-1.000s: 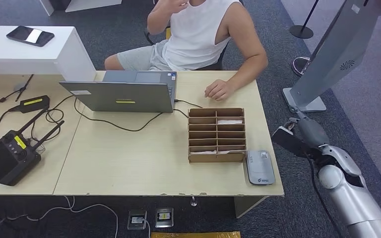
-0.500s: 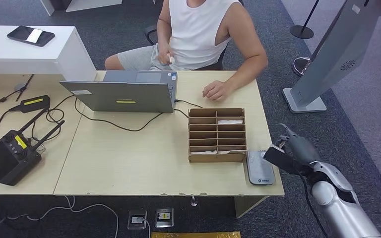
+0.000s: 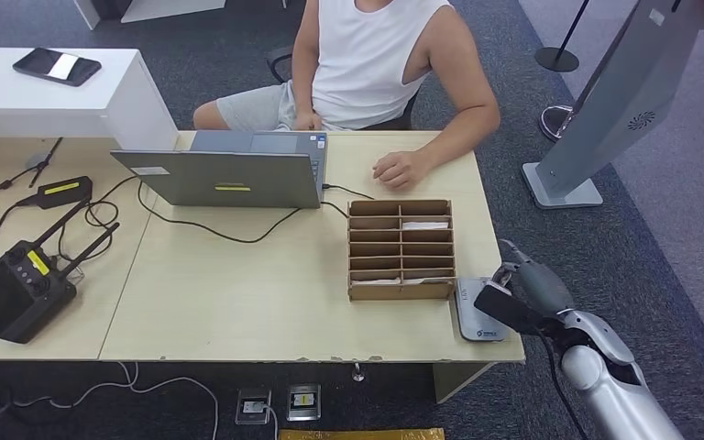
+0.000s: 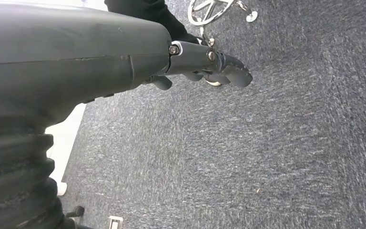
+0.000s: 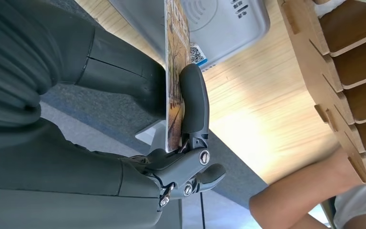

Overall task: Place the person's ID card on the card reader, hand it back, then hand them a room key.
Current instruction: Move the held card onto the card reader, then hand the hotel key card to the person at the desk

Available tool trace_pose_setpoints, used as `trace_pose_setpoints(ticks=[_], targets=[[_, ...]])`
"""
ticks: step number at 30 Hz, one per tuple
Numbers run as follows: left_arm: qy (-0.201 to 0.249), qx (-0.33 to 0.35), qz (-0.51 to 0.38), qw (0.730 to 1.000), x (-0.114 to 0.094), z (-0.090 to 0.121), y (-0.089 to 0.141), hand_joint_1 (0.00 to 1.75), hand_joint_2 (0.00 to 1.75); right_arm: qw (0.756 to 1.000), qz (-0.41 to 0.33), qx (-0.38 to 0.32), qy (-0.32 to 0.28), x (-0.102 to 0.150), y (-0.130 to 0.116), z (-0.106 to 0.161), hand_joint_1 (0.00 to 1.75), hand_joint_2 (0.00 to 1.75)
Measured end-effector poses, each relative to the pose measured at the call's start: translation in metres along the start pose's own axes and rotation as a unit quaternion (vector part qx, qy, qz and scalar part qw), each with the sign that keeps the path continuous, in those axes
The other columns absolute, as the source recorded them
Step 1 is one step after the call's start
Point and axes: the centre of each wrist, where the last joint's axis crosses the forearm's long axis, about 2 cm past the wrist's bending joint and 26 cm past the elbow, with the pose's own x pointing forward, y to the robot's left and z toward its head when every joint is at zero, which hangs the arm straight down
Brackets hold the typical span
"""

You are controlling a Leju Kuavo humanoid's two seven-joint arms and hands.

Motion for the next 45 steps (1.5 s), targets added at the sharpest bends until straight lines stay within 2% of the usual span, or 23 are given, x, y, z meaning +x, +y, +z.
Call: trace_pose_setpoints(ticks=[9, 14, 17, 26, 31, 36, 44, 45], targets=[[0.003, 0.002, 0.003, 1.0, 0.0, 0.0, -0.001, 0.0, 1.75, 1.0, -0.014, -0.012, -0.004, 0.0, 0.003, -0.007, 1.75, 1.75], [0.003, 0.003, 0.003, 1.0, 0.001, 0.001, -0.002, 0.0, 1.75, 0.999, -0.029, -0.044, -0.01, 0.004, -0.011, -0.02, 1.75, 1.75], [0.001, 0.003, 0.003, 1.0, 0.001, 0.001, -0.003, 0.0, 1.75, 0.996, -0.03, -0.081, -0.02, 0.01, -0.034, -0.035, 1.75, 1.75], [-0.014, 0.001, -0.007, 1.0, 0.001, 0.001, -0.003, 0.0, 1.75, 0.974, 0.01, -0.221, -0.052, 0.038, -0.137, -0.079, 1.75, 1.75], [-0.02, -0.005, -0.018, 1.0, 0.002, 0.002, -0.005, 0.0, 1.75, 0.962, 0.044, -0.26, -0.066, 0.05, -0.17, -0.091, 1.75, 1.75], [-0.028, -0.01, -0.031, 0.999, 0.004, 0.002, -0.007, 0.0, 1.75, 0.962, 0.069, -0.255, -0.061, 0.059, -0.169, -0.104, 1.75, 1.75], [-0.037, -0.012, -0.041, 0.998, 0.01, 0.001, -0.007, 0.0, 1.75, 0.97, 0.066, -0.228, -0.053, 0.058, -0.144, -0.122, 1.74, 1.75], [-0.037, -0.012, -0.041, 0.998, 0.01, 0.001, -0.007, 0.0, 1.75, 0.971, 0.066, -0.224, -0.052, 0.058, -0.14, -0.124, 1.54, 1.75]])
